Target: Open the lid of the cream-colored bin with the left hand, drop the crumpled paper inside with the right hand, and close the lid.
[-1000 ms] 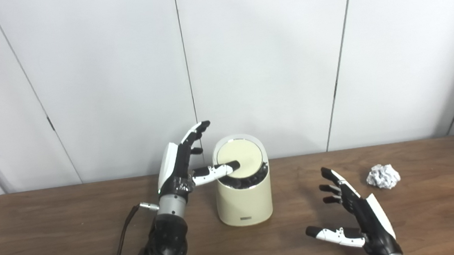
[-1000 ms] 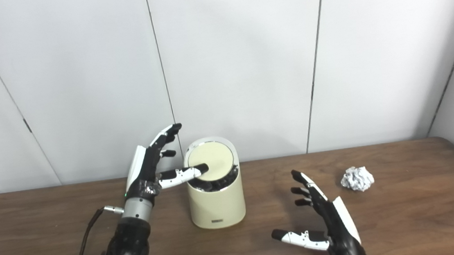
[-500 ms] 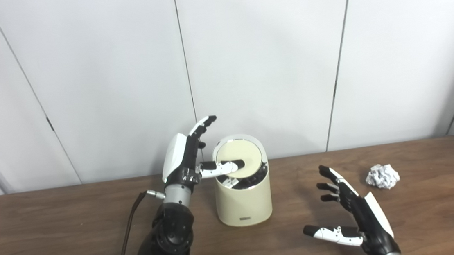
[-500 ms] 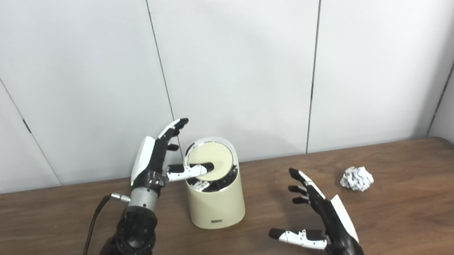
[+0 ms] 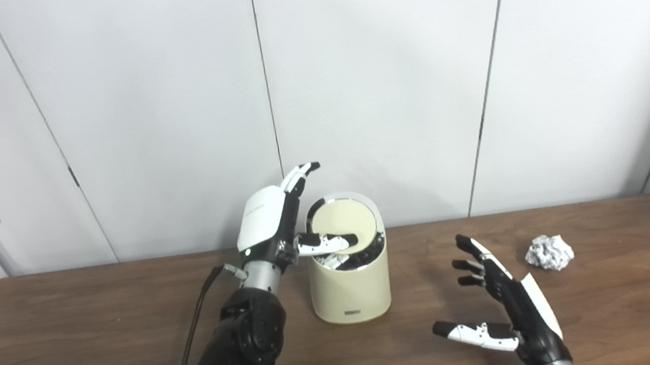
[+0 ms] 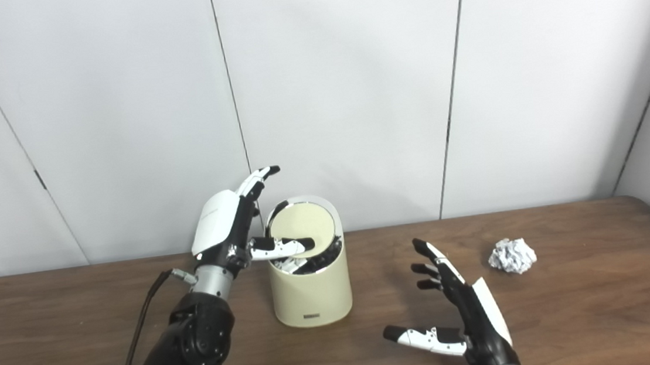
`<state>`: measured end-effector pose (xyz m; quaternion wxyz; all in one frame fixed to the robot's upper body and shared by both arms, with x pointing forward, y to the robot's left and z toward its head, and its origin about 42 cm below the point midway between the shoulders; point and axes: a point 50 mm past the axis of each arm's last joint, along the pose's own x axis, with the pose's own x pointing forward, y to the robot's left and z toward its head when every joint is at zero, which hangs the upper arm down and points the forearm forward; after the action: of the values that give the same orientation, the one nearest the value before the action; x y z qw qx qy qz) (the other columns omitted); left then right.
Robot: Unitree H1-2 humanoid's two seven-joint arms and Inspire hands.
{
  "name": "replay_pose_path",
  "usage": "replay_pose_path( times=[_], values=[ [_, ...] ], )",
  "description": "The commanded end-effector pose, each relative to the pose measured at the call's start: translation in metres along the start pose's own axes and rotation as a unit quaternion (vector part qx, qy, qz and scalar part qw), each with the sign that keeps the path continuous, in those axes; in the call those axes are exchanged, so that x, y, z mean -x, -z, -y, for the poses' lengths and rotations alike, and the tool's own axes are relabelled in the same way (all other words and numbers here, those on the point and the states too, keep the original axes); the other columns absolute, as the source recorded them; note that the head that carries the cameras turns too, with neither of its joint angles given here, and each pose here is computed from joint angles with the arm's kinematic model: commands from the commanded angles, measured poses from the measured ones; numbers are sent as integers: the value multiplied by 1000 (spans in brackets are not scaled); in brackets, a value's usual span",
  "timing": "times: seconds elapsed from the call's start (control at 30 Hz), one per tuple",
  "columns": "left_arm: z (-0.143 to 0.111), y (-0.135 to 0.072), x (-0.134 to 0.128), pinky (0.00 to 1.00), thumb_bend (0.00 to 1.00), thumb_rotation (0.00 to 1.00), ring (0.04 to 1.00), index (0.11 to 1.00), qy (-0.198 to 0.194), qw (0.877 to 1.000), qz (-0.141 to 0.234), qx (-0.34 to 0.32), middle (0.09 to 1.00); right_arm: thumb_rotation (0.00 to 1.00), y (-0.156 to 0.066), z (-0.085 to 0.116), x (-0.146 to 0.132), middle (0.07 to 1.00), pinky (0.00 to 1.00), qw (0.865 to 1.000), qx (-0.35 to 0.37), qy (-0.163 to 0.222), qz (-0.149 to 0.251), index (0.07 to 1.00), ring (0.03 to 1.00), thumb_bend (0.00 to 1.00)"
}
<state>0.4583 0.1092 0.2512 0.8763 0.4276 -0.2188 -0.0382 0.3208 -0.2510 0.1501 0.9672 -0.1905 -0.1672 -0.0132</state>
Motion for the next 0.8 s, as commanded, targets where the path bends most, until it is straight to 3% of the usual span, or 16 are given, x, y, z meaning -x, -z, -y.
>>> replay_pose_path(
  times=[0.0,0.77],
  values=[
    [-17,-13,-13,686,992,164,873,965,-19,999,27,-24,948,326,-20,3,-14,912,698,999,-1,9,45,902,812,853],
    [-12,-7,-9,671,995,45,908,979,2,988,37,-151,966,336,-26,4,-16,911,677,999,2,15,47,902,803,876]
  ],
)
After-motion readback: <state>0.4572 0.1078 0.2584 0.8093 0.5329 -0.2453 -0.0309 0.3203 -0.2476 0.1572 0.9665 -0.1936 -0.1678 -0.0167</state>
